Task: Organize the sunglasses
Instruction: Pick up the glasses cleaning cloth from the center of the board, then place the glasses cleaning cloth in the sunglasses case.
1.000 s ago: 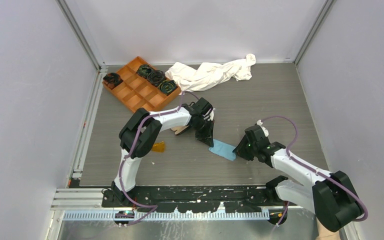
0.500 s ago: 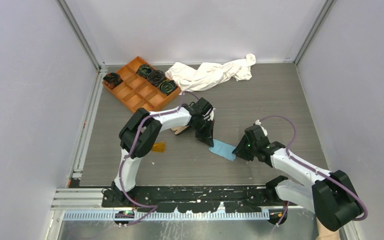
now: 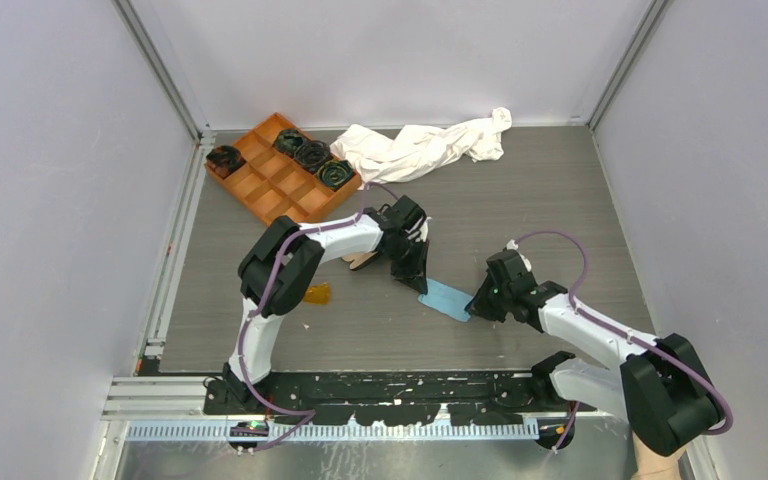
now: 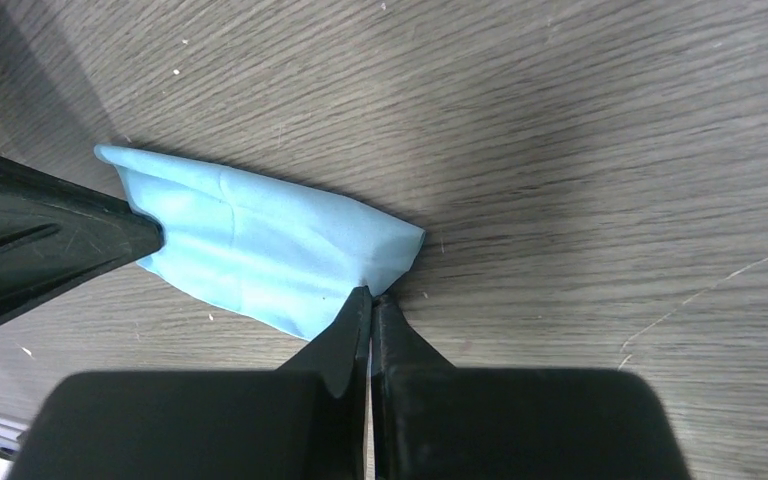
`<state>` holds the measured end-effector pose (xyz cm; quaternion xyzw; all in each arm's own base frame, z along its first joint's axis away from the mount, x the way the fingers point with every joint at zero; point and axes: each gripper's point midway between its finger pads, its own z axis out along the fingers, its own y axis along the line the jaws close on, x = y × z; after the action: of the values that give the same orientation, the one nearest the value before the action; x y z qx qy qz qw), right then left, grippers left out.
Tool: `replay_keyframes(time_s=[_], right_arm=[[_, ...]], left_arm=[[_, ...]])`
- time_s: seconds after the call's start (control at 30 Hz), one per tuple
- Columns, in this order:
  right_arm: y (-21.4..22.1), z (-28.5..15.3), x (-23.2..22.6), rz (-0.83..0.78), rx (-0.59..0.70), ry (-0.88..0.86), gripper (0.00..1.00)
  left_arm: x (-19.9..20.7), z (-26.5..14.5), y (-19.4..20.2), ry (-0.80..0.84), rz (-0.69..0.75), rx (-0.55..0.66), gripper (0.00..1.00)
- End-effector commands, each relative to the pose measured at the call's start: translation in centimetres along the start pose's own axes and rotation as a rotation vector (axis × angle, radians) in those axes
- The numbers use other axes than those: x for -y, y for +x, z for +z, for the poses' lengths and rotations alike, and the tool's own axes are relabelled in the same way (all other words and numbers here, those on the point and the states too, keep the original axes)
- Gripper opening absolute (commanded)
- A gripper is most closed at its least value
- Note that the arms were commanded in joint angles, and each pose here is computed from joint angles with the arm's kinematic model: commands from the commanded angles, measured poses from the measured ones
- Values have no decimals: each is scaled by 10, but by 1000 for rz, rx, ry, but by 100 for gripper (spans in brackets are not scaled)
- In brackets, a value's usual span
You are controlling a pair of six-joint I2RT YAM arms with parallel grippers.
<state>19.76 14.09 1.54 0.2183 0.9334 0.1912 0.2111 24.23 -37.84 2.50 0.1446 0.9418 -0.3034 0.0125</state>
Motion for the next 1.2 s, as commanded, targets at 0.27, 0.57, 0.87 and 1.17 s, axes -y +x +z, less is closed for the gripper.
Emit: replay_keyframes(time_s=[0.27, 0.57, 0.87, 1.17], right_arm=[[-27, -26, -33, -72, 66, -64, 1], [-52, -40, -69, -105, 106, -122, 0], [-88, -47, -129, -230, 115, -191, 0], [-105, -18, -204, -323, 58, -274, 1]], left_arm=[[36, -41, -15, 64, 87, 131, 0], [50, -78, -26, 50, 106, 214, 0], [24, -146, -45, -43, 36, 349, 0], [-27, -196, -55, -133, -90, 465, 0]])
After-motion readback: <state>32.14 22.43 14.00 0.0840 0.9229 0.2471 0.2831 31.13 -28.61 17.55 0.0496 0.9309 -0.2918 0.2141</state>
